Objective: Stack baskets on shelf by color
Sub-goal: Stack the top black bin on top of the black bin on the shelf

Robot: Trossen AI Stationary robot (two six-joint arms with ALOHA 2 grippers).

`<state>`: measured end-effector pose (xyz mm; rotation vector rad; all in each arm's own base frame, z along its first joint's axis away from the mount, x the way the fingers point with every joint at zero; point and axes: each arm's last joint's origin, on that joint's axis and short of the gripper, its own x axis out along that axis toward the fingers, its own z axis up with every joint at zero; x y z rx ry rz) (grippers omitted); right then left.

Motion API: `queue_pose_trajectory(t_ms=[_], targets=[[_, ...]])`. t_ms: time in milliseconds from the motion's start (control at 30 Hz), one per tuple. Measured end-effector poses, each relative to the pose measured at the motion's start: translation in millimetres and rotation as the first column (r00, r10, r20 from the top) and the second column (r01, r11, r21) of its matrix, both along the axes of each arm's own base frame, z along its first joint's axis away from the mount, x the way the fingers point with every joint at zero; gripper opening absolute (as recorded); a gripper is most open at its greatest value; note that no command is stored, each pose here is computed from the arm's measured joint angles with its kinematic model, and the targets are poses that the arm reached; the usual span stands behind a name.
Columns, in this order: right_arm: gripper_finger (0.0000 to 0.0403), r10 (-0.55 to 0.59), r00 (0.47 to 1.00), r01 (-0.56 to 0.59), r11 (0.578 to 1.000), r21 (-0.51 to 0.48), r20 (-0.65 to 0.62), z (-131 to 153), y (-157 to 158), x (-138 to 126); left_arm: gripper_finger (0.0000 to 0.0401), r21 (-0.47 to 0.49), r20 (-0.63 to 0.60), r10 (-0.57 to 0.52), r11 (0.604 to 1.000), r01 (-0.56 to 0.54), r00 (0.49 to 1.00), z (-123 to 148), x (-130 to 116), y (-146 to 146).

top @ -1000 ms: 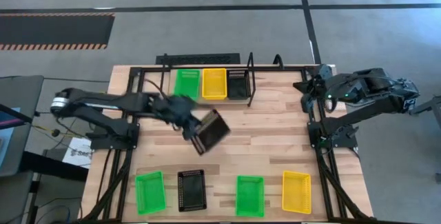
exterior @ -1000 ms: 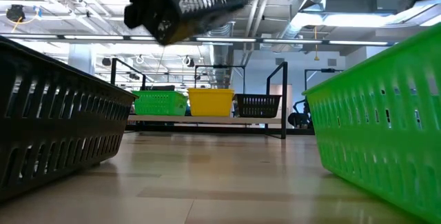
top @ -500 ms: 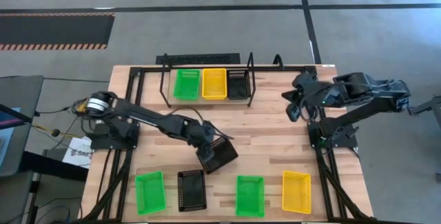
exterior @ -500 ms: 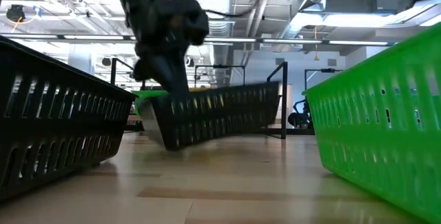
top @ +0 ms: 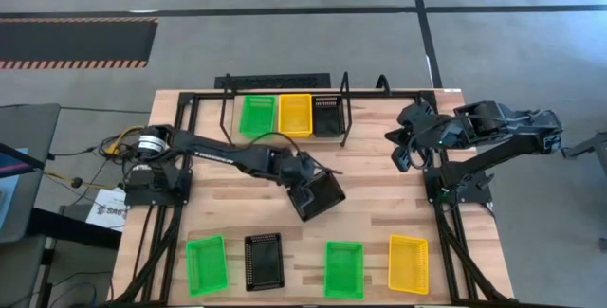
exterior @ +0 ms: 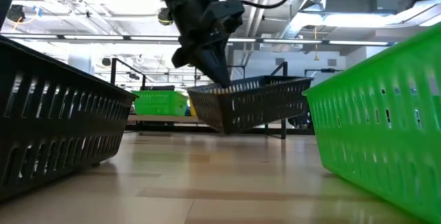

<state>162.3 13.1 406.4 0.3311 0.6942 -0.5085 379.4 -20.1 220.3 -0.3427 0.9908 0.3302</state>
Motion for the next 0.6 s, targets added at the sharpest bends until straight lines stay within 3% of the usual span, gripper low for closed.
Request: queue_pose_trajectory(t_ms=[300,600], targets=[[0.0001,0.005,1.0,-0.005,1.0,-0.004,-0.003,-0.1,0.0,0.0,0.0,-0.015,-0.084,-0.093,0.996,0.092,0.992,0.7,-4.7,12.1],[0.0001,0.022,1.0,-0.022,1.0,-0.016,-0.011,-0.1,0.1,0.1,0.0,-0.001,-0.097,-0.316,0.948,0.318,0.944,-0.5,-5.3,13.9]])
